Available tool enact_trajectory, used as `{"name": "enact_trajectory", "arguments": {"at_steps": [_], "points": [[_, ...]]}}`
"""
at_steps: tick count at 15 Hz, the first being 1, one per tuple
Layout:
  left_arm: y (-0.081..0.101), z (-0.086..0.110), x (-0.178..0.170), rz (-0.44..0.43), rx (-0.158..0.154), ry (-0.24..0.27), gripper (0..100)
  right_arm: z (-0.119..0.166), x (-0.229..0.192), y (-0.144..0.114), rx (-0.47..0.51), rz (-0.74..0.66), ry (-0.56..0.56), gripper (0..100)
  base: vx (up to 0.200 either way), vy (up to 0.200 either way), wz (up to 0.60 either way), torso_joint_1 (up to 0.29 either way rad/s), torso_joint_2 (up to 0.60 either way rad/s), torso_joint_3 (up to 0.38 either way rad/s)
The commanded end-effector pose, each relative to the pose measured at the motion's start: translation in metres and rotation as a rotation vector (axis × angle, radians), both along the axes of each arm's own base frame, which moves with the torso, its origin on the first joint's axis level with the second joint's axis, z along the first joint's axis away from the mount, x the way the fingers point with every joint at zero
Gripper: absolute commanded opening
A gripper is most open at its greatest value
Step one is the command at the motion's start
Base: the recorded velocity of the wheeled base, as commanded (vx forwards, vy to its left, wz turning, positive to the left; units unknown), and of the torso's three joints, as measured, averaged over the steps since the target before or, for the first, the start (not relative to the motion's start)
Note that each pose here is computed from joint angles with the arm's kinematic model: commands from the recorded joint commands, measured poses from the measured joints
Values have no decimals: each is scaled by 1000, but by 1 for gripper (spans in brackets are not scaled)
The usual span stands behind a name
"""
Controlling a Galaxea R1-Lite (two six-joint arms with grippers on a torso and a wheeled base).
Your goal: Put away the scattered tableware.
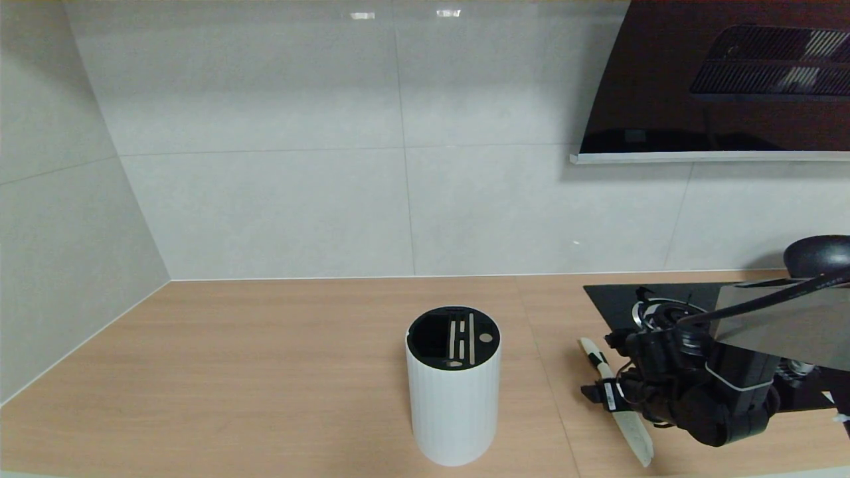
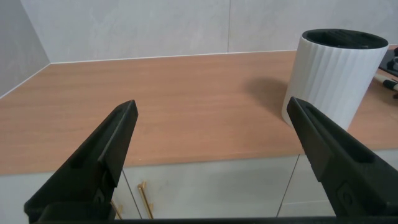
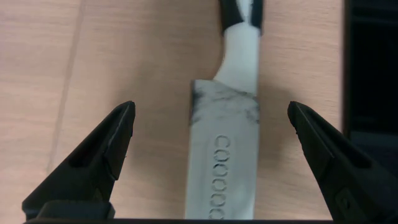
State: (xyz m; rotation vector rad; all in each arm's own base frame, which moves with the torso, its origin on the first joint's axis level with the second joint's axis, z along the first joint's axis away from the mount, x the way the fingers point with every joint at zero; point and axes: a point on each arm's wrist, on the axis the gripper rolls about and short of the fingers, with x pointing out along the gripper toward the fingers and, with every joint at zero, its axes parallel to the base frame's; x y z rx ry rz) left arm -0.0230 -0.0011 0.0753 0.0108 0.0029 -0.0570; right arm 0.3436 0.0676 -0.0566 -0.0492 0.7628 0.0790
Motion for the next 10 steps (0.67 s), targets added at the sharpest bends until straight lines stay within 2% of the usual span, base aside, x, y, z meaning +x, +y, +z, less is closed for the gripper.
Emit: {"name": "enact_trajectory", "arguments": {"at_steps": [1, 10], "points": [[0, 0, 0, 0, 0, 1, 100, -1, 1, 0, -1, 2, 2, 100, 0, 0, 0, 0, 0, 0], [0, 0, 0, 0, 0, 1, 100, -5, 2, 1, -6, 1, 20, 100, 0, 0, 0, 0, 0, 0]]}}
